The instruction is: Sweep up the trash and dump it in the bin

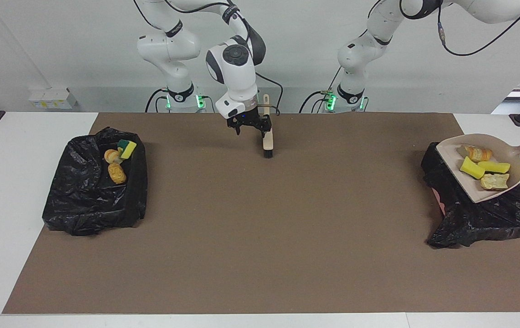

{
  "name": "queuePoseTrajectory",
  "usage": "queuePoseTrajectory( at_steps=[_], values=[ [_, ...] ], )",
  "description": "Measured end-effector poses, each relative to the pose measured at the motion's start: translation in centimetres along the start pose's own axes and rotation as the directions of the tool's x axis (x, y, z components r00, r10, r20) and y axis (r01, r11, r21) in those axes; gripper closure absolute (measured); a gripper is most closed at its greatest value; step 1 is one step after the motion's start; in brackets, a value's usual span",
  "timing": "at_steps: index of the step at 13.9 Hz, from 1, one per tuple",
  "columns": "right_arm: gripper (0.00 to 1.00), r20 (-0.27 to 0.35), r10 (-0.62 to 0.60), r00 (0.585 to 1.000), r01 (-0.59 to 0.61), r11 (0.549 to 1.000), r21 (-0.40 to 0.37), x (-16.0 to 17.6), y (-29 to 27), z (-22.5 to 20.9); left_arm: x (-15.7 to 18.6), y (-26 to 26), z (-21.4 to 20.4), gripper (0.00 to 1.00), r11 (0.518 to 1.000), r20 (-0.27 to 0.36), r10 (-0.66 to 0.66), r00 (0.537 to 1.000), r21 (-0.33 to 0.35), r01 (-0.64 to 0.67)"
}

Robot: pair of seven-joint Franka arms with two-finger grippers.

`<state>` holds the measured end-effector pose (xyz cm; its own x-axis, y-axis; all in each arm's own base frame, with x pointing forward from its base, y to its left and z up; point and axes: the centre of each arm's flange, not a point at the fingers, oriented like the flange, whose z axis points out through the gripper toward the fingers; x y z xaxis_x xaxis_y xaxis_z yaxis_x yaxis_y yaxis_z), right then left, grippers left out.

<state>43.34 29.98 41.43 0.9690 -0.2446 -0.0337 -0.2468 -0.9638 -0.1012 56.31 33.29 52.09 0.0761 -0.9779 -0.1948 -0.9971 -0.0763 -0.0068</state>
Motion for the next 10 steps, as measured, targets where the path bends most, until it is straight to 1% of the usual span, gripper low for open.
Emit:
queuePoseTrajectory(
  at_steps=[1, 3, 5, 7, 10],
  values=[
    [0.0, -0.031, 0.001, 1.0, -0.001, 1.0, 0.006, 1.7, 0.4, -1.5, 0.3, -0.5, -0.6, 0.69, 1.0, 0.059, 0.023, 0.998, 0.011, -0.024],
    [0.0, -0.073, -0.033, 0.997, 0.032, 0.999, -0.024, 4.4, 0.8, -5.0, 1.3, -1.5, -2.6, 0.69, 0.997, 0.187, 0.064, 0.98, 0.034, -0.072],
    [0.0, -0.071, -0.058, 0.996, 0.055, 0.997, -0.055, 6.2, 1.1, -9.0, 2.5, -1.9, -4.6, 0.69, 0.995, 0.304, 0.078, 0.95, 0.036, -0.094],
    [0.0, -0.07, -0.059, 0.996, 0.055, 0.997, -0.062, 8.0, 2.0, -12.9, 3.4, -2.5, -5.9, 0.69, 0.994, 0.408, 0.068, 0.911, 0.046, -0.095],
    [0.0, -0.072, -0.056, 0.996, 0.051, 0.997, -0.062, 9.5, 3.5, -16.6, 4.2, -3.1, -6.2, 0.69, 0.991, 0.516, 0.073, 0.854, 0.056, -0.118]
  ],
)
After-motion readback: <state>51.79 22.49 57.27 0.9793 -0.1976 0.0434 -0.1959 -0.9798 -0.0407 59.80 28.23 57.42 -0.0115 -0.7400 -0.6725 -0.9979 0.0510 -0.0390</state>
